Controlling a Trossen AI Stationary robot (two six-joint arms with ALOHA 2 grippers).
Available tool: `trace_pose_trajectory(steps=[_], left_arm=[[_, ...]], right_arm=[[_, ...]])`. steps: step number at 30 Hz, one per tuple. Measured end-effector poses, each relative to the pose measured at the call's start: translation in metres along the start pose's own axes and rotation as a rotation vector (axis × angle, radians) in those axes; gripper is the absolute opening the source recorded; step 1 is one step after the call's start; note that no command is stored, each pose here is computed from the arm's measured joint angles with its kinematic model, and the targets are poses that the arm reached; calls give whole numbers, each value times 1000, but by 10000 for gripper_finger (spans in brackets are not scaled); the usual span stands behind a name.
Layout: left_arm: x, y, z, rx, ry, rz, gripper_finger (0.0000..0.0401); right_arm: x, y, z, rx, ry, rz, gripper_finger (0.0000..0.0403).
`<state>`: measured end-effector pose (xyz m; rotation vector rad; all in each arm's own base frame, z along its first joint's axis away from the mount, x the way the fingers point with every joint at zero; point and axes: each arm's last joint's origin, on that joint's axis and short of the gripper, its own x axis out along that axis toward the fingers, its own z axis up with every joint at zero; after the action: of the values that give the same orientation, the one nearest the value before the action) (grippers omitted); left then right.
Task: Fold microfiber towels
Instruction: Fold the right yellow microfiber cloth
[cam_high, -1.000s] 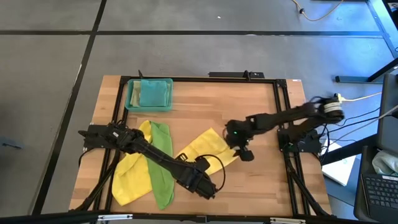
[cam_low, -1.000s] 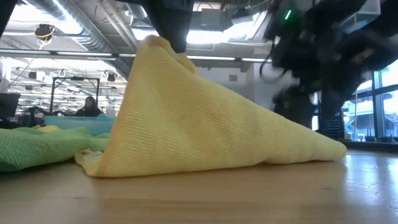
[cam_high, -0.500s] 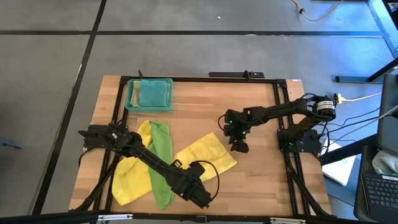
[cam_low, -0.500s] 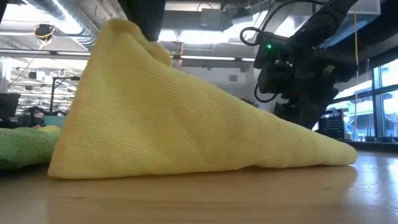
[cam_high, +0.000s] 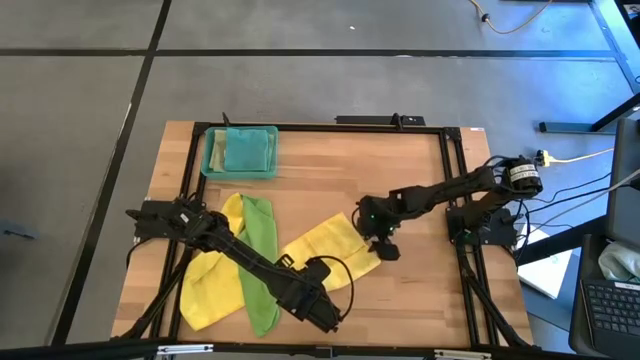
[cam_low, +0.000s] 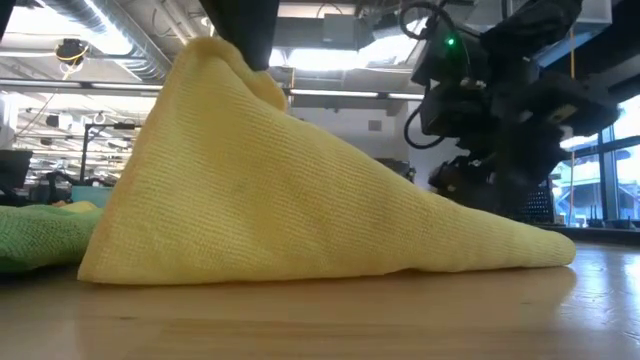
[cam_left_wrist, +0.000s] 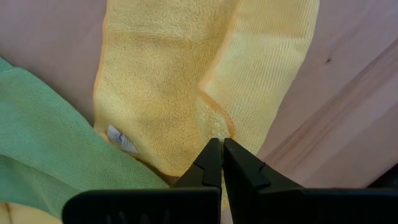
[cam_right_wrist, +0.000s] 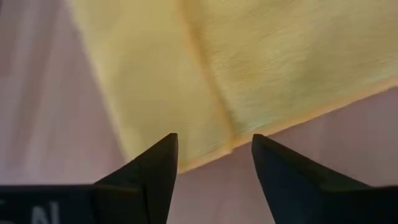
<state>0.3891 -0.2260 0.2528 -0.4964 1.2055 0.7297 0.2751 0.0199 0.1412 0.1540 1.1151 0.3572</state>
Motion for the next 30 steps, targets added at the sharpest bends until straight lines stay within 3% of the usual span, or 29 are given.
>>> trace_pose_trajectory(steps=[4, 11, 22, 30], left_arm=[[0, 0, 0, 0, 0, -1, 0], [0, 0, 0, -1, 0, -2, 0], [0, -1, 0, -4, 4, -7, 0], [0, -1, 0, -4, 5, -7, 0]], right_arm=[[1, -4, 0, 31, 4, -24, 188], [14, -3, -7, 50, 71, 70, 163], [17, -1, -6, 37, 68, 37, 135], [17, -2, -5, 60, 67, 18, 92]])
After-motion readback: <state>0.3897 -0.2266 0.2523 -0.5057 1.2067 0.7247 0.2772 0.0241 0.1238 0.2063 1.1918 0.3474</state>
